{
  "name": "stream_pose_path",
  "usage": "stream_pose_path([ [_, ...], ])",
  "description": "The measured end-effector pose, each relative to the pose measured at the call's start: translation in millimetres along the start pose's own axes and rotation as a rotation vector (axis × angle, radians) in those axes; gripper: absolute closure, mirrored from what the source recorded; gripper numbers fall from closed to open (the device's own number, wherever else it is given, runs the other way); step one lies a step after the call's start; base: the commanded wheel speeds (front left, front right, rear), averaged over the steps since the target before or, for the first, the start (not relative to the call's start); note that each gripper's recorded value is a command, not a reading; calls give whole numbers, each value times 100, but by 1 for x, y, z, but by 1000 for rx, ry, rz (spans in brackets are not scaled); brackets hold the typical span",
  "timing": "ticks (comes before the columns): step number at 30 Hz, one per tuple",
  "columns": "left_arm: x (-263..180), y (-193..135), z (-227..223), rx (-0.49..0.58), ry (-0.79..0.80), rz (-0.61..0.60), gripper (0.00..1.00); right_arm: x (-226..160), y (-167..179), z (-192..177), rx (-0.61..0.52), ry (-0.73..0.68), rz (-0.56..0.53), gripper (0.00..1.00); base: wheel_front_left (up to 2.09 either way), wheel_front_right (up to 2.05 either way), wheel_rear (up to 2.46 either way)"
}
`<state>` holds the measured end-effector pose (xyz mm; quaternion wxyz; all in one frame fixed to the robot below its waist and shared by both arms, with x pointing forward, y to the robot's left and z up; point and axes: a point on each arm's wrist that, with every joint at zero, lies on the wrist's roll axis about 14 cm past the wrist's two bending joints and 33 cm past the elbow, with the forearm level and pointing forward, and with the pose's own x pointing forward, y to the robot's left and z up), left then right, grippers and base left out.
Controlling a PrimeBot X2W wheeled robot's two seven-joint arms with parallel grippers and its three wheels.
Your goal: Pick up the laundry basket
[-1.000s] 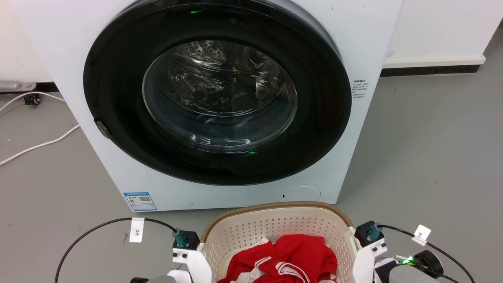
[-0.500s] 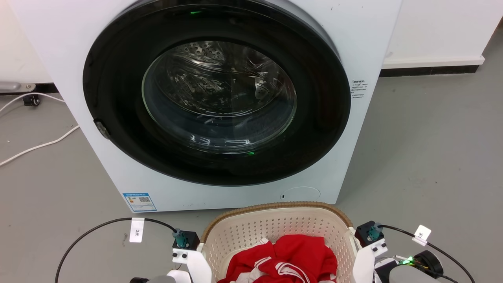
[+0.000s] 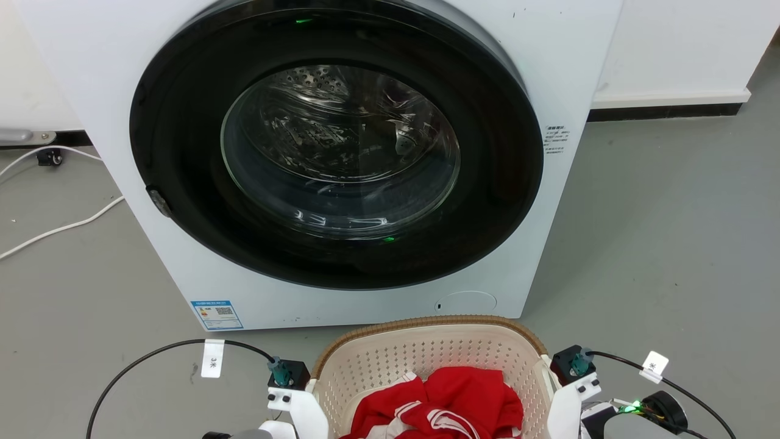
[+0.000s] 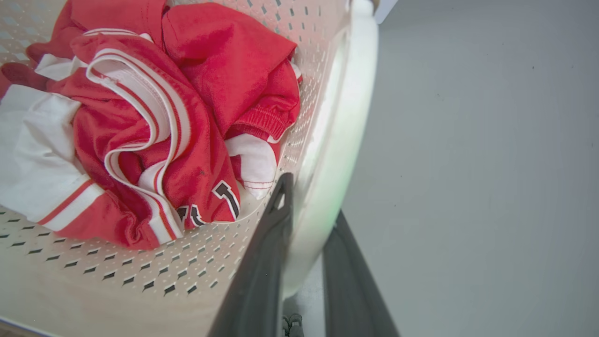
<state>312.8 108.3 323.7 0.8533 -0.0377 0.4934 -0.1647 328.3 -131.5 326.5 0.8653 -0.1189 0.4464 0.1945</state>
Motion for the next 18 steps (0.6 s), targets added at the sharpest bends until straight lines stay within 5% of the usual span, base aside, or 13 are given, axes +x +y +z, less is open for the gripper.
stream_pose_path([
  [18, 0, -1, -1, 0, 2, -4, 100, 0, -1, -1, -1, 2, 0, 100, 0, 0, 0],
])
